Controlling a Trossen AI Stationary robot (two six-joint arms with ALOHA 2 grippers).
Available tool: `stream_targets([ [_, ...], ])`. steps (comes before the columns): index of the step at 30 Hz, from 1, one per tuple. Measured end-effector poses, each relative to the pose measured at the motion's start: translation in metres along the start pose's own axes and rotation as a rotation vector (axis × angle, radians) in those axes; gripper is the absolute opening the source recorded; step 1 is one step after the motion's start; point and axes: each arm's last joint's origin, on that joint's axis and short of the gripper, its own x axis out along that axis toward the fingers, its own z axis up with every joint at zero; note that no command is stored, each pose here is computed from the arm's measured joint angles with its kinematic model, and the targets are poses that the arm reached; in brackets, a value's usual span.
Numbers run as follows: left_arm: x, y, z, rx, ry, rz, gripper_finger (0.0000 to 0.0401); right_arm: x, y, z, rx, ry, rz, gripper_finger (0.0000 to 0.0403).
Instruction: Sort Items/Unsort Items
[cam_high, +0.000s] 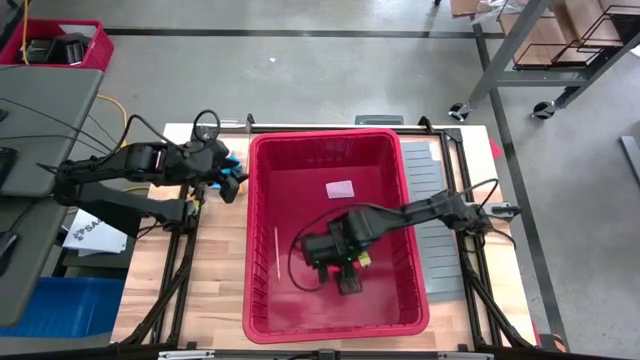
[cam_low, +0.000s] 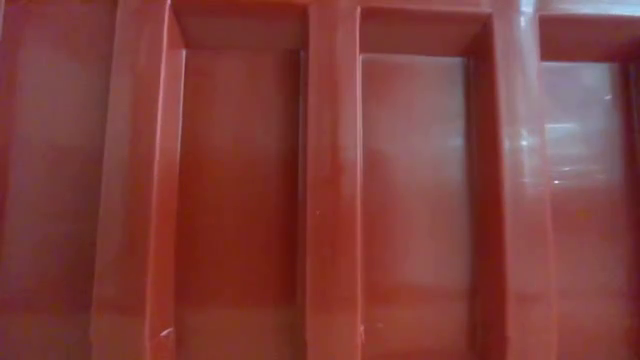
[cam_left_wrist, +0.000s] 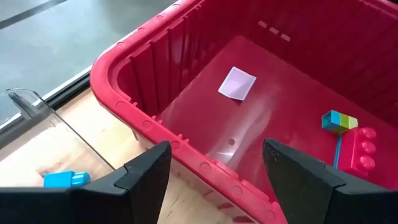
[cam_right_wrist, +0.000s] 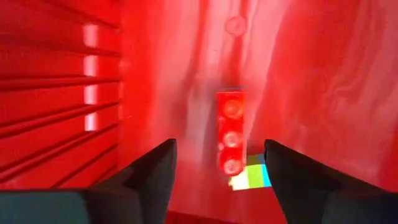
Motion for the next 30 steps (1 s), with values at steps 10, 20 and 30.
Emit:
stream_targets([
  [10, -0.001, -0.002, -0.001, 0.058, -0.004, -0.007, 0.025, 0.061, -0.008, 0.017, -0.006, 0.114, -0.004, 0.0252],
  [20, -0.001, -0.002, -0.002, 0.073, 0.008, -0.023, 0.025, 0.125, -0.019, 0.023, 0.036, 0.251, -0.149, 0.0252],
  [30, -0.003, -0.001, -0.003, 0.095, 0.025, -0.034, 0.025, 0.173, -0.022, 0.021, 0.068, 0.38, -0.027, 0.0248],
])
